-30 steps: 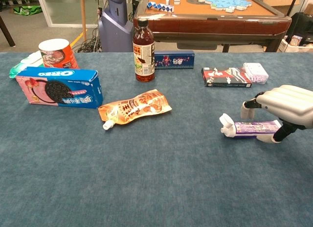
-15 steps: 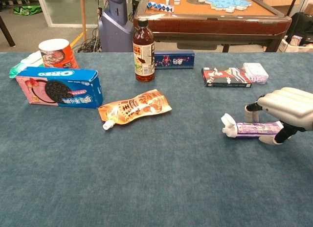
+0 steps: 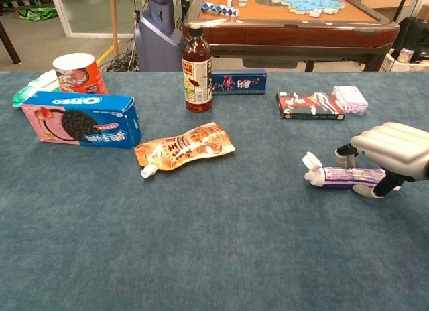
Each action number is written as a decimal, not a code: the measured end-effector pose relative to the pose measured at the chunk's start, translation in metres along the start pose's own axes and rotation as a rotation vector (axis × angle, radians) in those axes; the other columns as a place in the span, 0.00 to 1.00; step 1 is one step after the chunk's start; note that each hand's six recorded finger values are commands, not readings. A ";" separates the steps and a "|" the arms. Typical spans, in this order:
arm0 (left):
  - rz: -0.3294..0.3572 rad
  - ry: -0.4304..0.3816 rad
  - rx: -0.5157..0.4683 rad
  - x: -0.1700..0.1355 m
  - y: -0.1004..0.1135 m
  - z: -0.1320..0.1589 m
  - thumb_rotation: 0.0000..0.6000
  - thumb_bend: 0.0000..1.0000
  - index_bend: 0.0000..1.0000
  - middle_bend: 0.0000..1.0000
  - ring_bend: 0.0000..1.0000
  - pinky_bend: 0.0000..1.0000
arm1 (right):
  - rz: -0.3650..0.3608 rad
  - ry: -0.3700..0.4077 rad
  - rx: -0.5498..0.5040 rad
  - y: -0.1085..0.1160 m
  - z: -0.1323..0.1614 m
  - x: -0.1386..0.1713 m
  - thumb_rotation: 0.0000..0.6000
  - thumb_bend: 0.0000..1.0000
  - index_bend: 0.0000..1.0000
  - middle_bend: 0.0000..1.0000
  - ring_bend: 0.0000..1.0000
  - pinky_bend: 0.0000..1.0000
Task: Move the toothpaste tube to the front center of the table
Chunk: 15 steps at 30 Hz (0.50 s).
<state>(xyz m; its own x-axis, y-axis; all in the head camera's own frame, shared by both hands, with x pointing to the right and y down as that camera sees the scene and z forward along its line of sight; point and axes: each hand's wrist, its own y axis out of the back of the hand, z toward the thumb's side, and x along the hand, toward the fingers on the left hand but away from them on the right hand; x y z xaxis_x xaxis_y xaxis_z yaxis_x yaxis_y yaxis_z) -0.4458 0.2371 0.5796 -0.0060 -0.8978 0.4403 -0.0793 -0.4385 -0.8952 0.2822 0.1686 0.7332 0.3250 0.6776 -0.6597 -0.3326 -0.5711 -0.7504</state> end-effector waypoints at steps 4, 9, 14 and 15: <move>-0.001 -0.005 0.002 0.001 0.001 0.000 1.00 0.27 0.21 0.29 0.22 0.13 | -0.003 0.011 -0.007 0.004 0.000 -0.002 1.00 0.57 0.56 0.52 0.36 0.32; -0.001 -0.039 0.012 0.007 0.003 0.006 1.00 0.27 0.21 0.29 0.22 0.13 | -0.020 0.040 -0.017 0.021 -0.001 -0.006 1.00 0.64 0.65 0.61 0.45 0.37; -0.014 -0.085 -0.001 0.020 0.005 0.015 1.00 0.27 0.21 0.29 0.22 0.13 | -0.037 0.083 -0.014 0.044 -0.001 -0.010 1.00 0.70 0.72 0.68 0.52 0.41; -0.020 -0.096 -0.007 0.023 0.005 0.018 1.00 0.27 0.21 0.29 0.22 0.13 | -0.034 0.095 -0.016 0.049 -0.001 -0.011 1.00 0.70 0.72 0.68 0.52 0.41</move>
<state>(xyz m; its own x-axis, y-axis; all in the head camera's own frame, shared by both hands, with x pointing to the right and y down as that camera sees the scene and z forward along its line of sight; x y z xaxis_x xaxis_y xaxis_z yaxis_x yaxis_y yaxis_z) -0.4288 0.2137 0.5835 0.0917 -0.8886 0.4494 -0.0849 -0.4566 -0.8856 0.2629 0.1330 0.7039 0.4181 0.6502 -0.6344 -0.3058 -0.5569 -0.7723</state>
